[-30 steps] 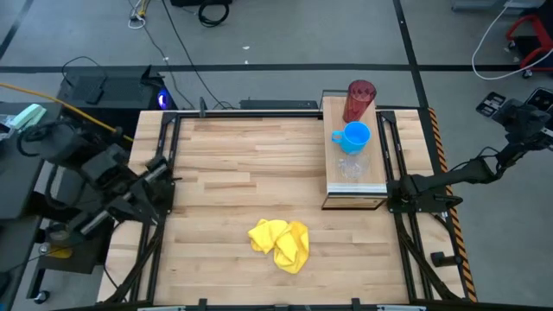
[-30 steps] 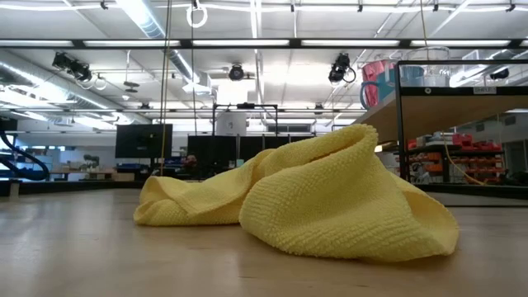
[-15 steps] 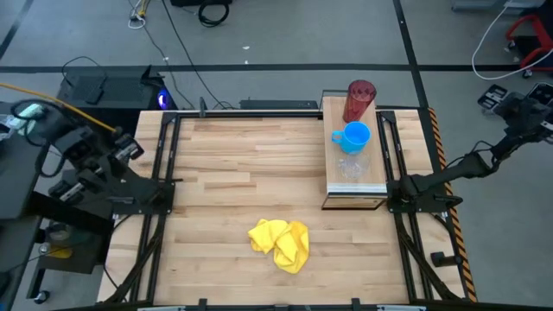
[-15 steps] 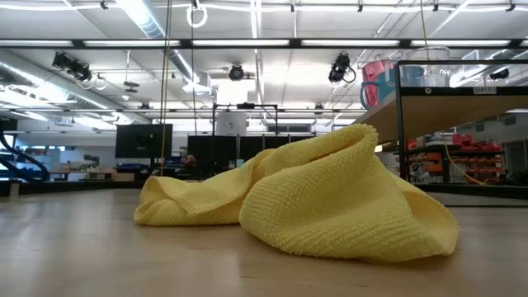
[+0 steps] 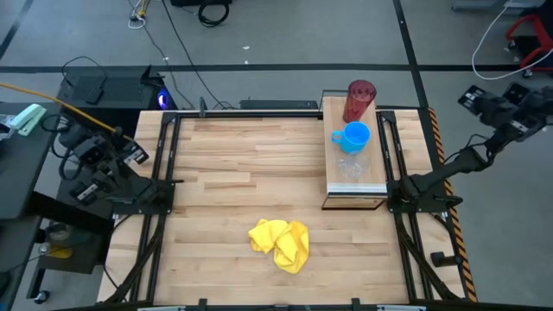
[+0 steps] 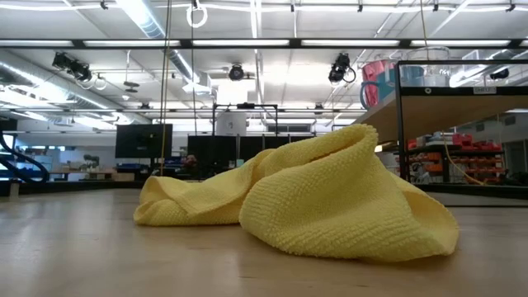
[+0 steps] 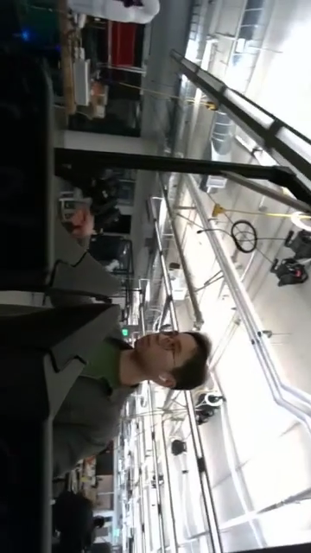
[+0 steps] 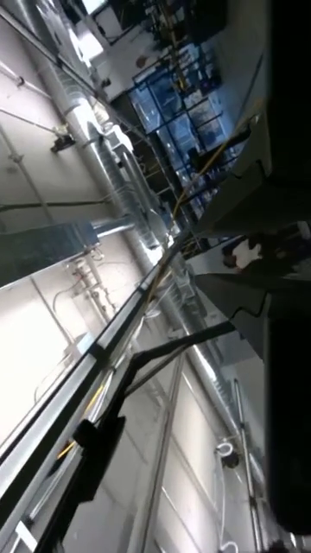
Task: Stack small to large cups/mugs on shelf
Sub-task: Return to Home Position
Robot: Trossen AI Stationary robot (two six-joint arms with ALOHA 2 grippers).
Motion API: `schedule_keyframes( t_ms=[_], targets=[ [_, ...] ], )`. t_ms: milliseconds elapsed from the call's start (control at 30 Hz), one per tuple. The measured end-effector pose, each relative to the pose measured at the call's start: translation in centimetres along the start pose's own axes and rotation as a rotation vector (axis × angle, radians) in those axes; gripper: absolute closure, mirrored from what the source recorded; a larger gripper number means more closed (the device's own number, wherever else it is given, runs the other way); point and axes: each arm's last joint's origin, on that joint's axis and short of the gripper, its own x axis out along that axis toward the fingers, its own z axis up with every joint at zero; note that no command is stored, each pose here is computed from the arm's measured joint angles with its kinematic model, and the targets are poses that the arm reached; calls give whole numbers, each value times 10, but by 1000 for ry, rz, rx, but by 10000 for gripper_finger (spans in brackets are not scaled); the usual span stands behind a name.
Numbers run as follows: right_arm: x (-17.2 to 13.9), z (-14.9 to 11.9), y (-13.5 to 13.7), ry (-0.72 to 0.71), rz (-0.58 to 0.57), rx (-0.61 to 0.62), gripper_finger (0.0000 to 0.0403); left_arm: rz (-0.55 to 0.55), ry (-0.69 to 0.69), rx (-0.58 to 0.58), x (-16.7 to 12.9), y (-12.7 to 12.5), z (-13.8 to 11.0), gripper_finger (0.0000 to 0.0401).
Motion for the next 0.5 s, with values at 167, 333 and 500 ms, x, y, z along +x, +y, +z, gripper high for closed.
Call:
schedule_keyframes(
  t_ms=[167,333,500],
  targets=[
    [17,-19,0,-7,14,-38,318,-1,-7,2,-1,0,0,361],
    [25,-28,0,-23,26,-58,318,0,2,2,-1,0,-1,366],
    [43,-56,0,-48,72,-82,318,1,20,1,-1,0,-3,373]
  ],
)
